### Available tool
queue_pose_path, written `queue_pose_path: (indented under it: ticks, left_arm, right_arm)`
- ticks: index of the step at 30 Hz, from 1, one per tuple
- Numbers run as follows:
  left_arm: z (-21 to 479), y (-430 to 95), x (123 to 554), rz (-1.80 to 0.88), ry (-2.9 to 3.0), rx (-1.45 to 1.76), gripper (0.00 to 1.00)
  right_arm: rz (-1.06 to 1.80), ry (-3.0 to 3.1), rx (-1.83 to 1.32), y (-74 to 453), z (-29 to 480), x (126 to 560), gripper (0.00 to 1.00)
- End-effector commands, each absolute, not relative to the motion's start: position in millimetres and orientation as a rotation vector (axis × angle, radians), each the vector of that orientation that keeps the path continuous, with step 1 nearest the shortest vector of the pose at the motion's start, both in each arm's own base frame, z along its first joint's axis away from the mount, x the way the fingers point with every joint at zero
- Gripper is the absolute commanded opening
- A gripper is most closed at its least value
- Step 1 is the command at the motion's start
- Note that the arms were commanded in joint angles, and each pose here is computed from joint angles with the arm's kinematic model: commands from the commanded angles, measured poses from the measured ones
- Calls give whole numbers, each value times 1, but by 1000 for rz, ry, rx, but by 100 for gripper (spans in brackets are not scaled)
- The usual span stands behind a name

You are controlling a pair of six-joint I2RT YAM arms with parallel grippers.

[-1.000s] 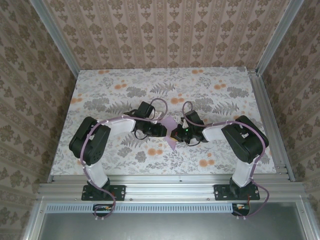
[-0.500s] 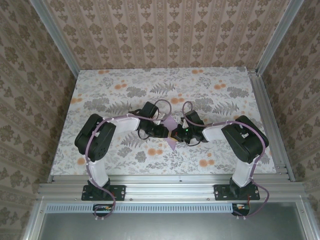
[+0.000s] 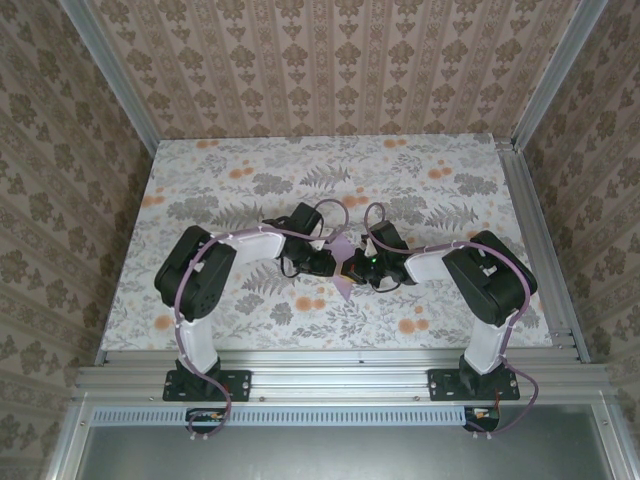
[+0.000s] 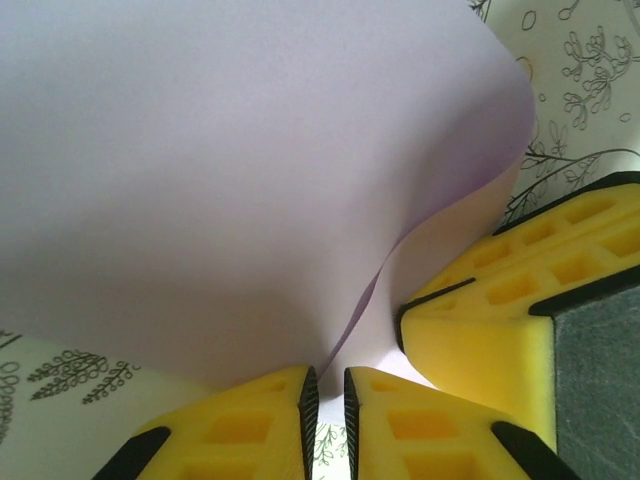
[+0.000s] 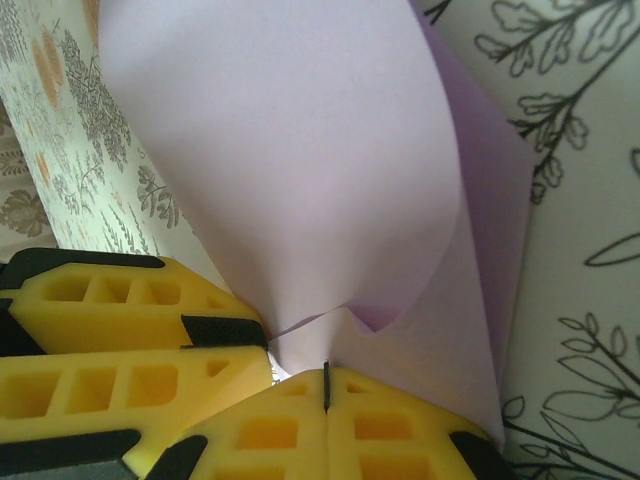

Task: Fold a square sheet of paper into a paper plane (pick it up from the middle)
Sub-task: Third fold the triangle at the center of the table.

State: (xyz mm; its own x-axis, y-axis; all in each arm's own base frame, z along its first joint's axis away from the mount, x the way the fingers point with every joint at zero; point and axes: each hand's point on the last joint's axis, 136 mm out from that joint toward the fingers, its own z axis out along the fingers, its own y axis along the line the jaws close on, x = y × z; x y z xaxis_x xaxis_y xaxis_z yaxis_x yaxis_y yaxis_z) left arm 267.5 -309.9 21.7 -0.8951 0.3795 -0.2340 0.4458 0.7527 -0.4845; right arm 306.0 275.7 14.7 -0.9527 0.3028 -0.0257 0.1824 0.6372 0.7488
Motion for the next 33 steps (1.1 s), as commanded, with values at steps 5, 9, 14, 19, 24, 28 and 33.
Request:
queue_pose_path:
  ticks: [5,9,14,19,24,28,33]
  left_arm:
    - [-6,-296,259,-616,2913,782,19]
    - [-17,-291,257,-529,2935,817,18]
    - [-28,-280,256,-408,2966,829,18]
    - [-40,-269,251,-286,3002,864,18]
    - [-49,-263,249,-204,3019,884,18]
    - [-55,-260,246,-158,3028,911,18]
    - [-59,-260,242,-161,3040,931,18]
  right_arm:
    - [1145,2844,433,267,-17,278,0]
    - [1166,2819,422,269,-11,281,0]
    - [1177,2791,414,269,-3,284,0]
    - [1184,2770,397,269,4,286,0]
    - [1190,2770,392,268,5,282,0]
    - [1201,2764,383,268,10,280,0]
    - [1214,2761,377,268,14,275,0]
